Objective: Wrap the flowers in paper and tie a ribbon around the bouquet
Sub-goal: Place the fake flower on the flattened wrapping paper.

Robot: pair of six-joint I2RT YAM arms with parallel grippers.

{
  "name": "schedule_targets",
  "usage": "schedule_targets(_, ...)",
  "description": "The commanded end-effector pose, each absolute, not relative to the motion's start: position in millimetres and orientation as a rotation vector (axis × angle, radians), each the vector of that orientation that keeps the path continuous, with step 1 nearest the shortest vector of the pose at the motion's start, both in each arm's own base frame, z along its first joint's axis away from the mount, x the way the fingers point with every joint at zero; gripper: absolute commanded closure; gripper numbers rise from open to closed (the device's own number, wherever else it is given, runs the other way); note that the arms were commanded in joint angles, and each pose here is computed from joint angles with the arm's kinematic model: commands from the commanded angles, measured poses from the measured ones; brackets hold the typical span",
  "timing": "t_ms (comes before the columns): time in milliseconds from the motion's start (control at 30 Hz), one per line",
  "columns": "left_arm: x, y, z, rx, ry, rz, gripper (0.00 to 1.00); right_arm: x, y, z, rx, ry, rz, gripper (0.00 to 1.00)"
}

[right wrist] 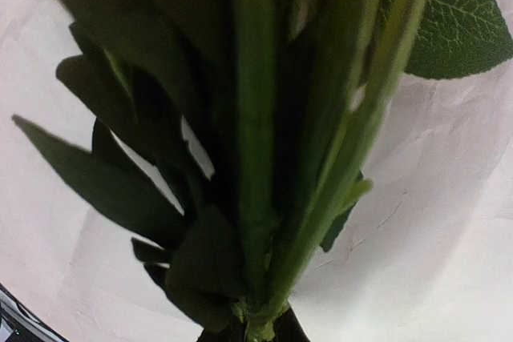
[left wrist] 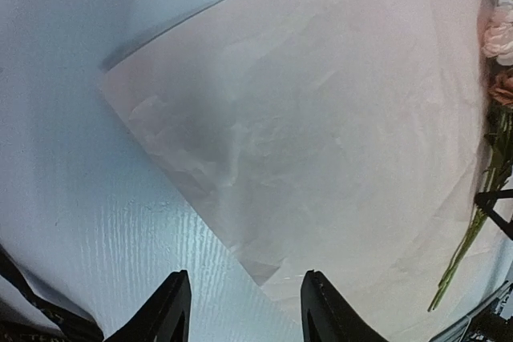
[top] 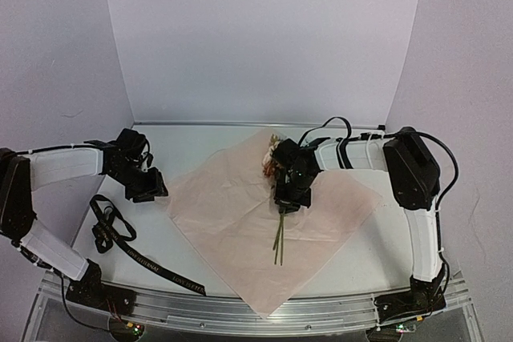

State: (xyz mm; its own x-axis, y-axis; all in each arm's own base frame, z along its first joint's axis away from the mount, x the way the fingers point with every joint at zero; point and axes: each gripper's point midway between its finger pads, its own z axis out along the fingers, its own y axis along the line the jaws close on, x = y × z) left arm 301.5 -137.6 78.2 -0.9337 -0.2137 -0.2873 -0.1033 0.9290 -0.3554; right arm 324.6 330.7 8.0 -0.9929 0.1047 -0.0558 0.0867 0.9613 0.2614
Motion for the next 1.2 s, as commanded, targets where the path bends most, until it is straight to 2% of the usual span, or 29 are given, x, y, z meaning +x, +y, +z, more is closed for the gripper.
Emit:
schedule_targets(0,308.2,-157.3,113.4,-0.254,2.639,-0.483,0.53,322.0,331.7,42.0,0.094,3.005,0.385,1.00)
schedule_targets(233,300.0,-247.0,120.6,-0.023,2.586,-0.805,0.66,340.4,353.5,72.4,-0.032,2.939,0.457,1.00)
schedule_targets(367,294.3,-274.0,92.8,0.067,2.632,-0.828,0.72,348.9,362.2,75.8,-0.065,2.933,0.460,1.00)
schedule_targets(533,289.2,-266.9,37.4,0.038,2.786,-0.691,0.82,364.0,372.4,70.9,-0.155,2.912,0.435,1.00)
schedule_targets(833,274.7,-248.7,-1.7,0.015,2.899,-0.558,0.84,394.6,384.8,56.8,-0.239,2.863,0.416,1.00)
schedule_targets(900,272.7,-247.1,-3.3,0.016,2.905,-0.550,0.84,398.0,384.1,50.6,-0.225,2.867,0.402,0.95)
schedule_targets(1167,270.0,-247.7,-5.2,0.006,2.910,-0.570,0.85,413.9,363.1,43.1,-0.080,2.835,0.255,0.96)
